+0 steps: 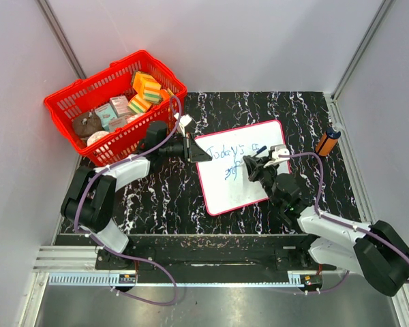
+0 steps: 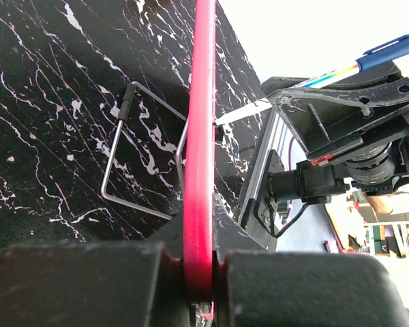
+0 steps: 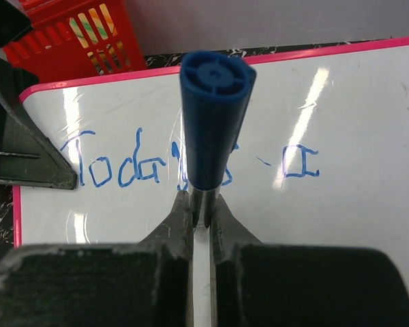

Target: Write a sentence on the whiteboard

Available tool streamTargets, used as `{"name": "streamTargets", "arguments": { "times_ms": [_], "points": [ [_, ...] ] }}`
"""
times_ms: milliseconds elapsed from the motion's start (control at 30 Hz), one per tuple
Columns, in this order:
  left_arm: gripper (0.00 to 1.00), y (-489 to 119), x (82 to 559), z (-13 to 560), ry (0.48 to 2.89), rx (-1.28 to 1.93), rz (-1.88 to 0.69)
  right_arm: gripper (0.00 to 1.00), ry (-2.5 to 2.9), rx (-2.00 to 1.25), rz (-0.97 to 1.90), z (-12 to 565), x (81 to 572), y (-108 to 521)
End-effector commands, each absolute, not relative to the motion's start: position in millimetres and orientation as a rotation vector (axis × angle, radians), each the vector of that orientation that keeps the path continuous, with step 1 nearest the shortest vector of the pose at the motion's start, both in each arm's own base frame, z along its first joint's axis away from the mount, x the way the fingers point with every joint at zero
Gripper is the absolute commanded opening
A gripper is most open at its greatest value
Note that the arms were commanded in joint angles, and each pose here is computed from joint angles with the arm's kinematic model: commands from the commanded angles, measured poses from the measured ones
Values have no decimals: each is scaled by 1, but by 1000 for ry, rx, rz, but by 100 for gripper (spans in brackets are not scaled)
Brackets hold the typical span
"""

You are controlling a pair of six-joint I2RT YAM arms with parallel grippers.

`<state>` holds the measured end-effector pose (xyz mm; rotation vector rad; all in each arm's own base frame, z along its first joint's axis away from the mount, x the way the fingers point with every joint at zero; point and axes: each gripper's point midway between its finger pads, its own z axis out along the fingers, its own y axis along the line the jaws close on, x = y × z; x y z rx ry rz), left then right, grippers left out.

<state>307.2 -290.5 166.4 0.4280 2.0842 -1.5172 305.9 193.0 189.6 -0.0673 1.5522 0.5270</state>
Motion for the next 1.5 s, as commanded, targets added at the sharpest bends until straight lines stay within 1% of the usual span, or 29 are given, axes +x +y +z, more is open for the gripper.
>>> {"name": "streamTargets", "arguments": {
  "times_ms": [0, 133, 233, 500, 967, 1133, 1467],
  "points": [
    [0, -278, 299, 118, 2230, 439, -1363, 0, 1524, -57, 504, 198, 306, 186],
    [0, -278, 299, 118, 2232, 436, -1361, 0, 1454, -29, 572, 218, 296, 184],
    [0, -278, 299, 117, 2233, 437, -1360, 0, 1458, -30, 573, 222, 294, 183],
    [0, -278, 298, 118, 2231, 442, -1359, 0, 1522, -43, 555, 199, 298, 186],
    [0, -278, 298, 119, 2231, 445, -1362, 0, 1545, -30, 538, 188, 302, 186],
    [0, -278, 297, 117, 2237, 445, -1361, 0, 1574, -14, 508, 176, 304, 181],
    [0, -277, 296, 115, 2239, 444, -1357, 0, 1601, 35, 433, 169, 309, 166]
  ]
}}
